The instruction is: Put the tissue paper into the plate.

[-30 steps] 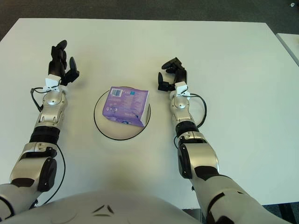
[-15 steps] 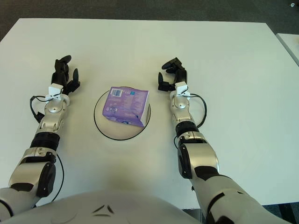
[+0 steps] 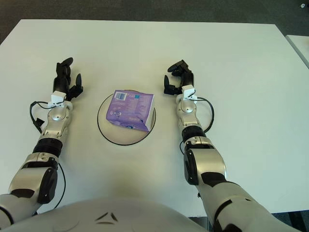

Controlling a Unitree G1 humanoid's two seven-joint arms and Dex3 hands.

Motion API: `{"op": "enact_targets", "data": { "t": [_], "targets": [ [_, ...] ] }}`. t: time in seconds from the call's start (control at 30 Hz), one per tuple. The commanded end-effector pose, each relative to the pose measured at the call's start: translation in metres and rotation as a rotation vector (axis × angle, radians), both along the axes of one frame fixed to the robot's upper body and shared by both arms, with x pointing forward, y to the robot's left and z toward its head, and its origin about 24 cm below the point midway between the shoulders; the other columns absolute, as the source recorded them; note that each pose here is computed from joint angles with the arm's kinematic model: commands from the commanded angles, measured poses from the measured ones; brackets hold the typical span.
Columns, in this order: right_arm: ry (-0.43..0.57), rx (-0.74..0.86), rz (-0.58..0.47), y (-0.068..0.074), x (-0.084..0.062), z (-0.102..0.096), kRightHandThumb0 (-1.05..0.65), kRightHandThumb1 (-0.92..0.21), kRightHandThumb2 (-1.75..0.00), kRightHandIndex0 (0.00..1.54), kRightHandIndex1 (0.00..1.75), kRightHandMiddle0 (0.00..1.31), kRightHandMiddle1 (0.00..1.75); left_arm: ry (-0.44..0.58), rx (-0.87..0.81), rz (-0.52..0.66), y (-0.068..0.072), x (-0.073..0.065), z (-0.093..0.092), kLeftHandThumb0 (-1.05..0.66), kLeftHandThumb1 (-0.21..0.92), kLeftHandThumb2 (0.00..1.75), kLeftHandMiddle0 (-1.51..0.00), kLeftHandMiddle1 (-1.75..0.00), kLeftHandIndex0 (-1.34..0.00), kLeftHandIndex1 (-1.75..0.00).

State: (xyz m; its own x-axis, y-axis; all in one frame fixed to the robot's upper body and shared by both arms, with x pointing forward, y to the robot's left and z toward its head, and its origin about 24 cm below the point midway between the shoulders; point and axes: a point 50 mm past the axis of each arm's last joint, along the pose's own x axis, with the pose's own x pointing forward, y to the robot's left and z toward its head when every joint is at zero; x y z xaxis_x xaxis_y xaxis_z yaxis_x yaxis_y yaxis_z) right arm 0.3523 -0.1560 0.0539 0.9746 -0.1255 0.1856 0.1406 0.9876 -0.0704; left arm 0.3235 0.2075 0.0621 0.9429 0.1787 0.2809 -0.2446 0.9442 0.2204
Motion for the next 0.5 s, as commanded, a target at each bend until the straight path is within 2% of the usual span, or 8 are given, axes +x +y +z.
{"op": "enact_targets", "data": {
  "t": [0.0,0.47],
  "targets": [
    [0.639,0.045,-0.052,-0.0063,-0.0876,-0.1330,-0.01,-0.19,-1.42,0.73,1.75,0.54,1.60,0.209,-0.007,0.026,-0.0032,-0.0251,-0.0559,-0.70,0.92,0.69,-0.23,0.00,0.00,-0.68],
    [0.617,0.012,-0.057,-0.0028,-0.0844,-0.1296,-0.01,-0.19,-1.44,0.73,1.75,0.52,1.63,0.184,-0.034,0.027,-0.0073,-0.0317,-0.0612,-0.69,0.92,0.74,-0.24,-0.01,0.00,-0.67]
  ]
}}
